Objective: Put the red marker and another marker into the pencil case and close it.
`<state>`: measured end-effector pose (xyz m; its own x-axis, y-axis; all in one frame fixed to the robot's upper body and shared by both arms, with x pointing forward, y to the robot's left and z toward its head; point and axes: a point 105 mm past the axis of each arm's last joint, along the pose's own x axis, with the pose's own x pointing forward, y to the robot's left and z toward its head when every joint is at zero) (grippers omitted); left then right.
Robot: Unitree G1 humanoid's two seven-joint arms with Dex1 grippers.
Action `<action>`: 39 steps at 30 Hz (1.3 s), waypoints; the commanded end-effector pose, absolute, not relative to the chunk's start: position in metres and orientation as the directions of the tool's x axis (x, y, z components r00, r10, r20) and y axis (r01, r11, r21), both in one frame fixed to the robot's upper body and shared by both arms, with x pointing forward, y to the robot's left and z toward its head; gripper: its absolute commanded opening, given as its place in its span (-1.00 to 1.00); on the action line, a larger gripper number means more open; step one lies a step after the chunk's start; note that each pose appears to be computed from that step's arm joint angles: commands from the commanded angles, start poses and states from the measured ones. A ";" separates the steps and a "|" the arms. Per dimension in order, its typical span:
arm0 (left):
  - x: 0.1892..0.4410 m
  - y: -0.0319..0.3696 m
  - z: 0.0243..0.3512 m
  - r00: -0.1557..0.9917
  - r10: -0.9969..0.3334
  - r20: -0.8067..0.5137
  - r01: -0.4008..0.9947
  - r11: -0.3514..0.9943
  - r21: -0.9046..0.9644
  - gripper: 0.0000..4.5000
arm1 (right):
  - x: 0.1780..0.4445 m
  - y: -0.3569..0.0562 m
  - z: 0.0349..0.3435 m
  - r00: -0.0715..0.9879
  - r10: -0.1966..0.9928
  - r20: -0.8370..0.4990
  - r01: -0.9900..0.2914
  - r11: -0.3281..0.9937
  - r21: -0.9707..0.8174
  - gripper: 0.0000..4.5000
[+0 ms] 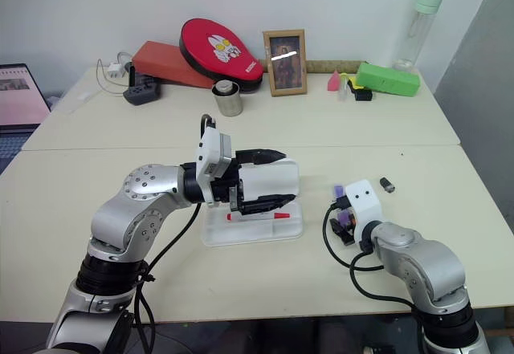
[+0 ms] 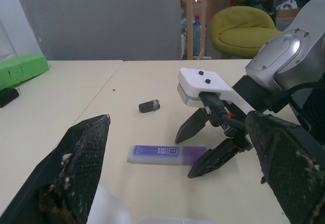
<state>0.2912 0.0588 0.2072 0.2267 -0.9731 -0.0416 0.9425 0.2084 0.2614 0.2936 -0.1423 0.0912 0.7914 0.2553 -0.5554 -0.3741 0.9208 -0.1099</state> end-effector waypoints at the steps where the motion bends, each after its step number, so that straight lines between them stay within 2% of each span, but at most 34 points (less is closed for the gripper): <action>1: 0.288 0.060 0.220 0.230 -0.973 -0.007 0.923 0.216 0.318 1.00 | 0.296 -0.143 0.097 0.806 0.255 -0.533 -0.367 0.923 -0.113 0.15; 7: 0.289 0.062 0.220 0.230 -0.973 -0.011 0.921 0.214 0.326 1.00 | 0.295 -0.144 0.099 0.807 0.258 -0.531 -0.370 0.922 -0.116 -0.49; 8: 0.289 0.062 0.220 0.230 -0.973 -0.011 0.920 0.214 0.328 1.00 | 0.296 -0.144 0.100 0.808 0.257 -0.530 -0.371 0.921 -0.118 -0.52; 15: 0.290 0.066 0.222 0.232 -0.973 -0.013 0.916 0.214 0.340 1.00 | 0.301 -0.149 0.115 0.828 0.264 -0.494 -0.383 0.911 -0.154 -0.52; 17: 0.288 0.072 0.222 0.237 -0.971 -0.027 0.915 0.213 0.343 1.00 | 0.301 -0.149 0.127 0.824 0.312 -0.473 -0.441 0.877 -0.190 -0.52; 20: 0.277 0.099 0.216 0.261 -0.959 -0.109 0.920 0.213 0.328 1.00 | 0.291 -0.153 0.142 0.761 0.413 -0.500 -0.599 0.744 -0.297 -0.52; 22: 0.268 0.126 0.208 0.282 -0.941 -0.188 0.932 0.221 0.288 1.00 | 0.288 -0.146 0.157 0.711 0.517 -0.476 -0.695 0.619 -0.365 -0.52; 24: 0.265 0.149 0.210 0.337 -0.919 -0.203 0.920 0.275 0.280 1.00 | 0.284 -0.139 0.160 0.644 0.584 -0.494 -0.765 0.482 -0.426 -0.52; 28: 0.256 0.183 0.206 0.406 -0.875 -0.264 0.902 0.337 0.268 1.00 | 0.263 -0.105 0.158 0.421 0.753 -0.506 -0.894 0.248 -0.374 -0.52; 30: 0.250 0.194 0.205 0.425 -0.862 -0.276 0.897 0.359 0.260 1.00 | 0.259 -0.087 0.157 0.330 0.793 -0.512 -0.923 0.158 -0.350 -0.52; 32: 0.243 0.200 0.203 0.430 -0.857 -0.284 0.896 0.368 0.247 1.00 | 0.262 -0.075 0.155 0.286 0.803 -0.523 -0.928 0.095 -0.361 -0.52; 39: 0.225 0.209 0.191 0.441 -0.844 -0.304 0.896 0.394 0.205 1.00 | 0.294 -0.031 0.144 0.268 0.800 -0.537 -0.913 0.033 -0.406 -0.52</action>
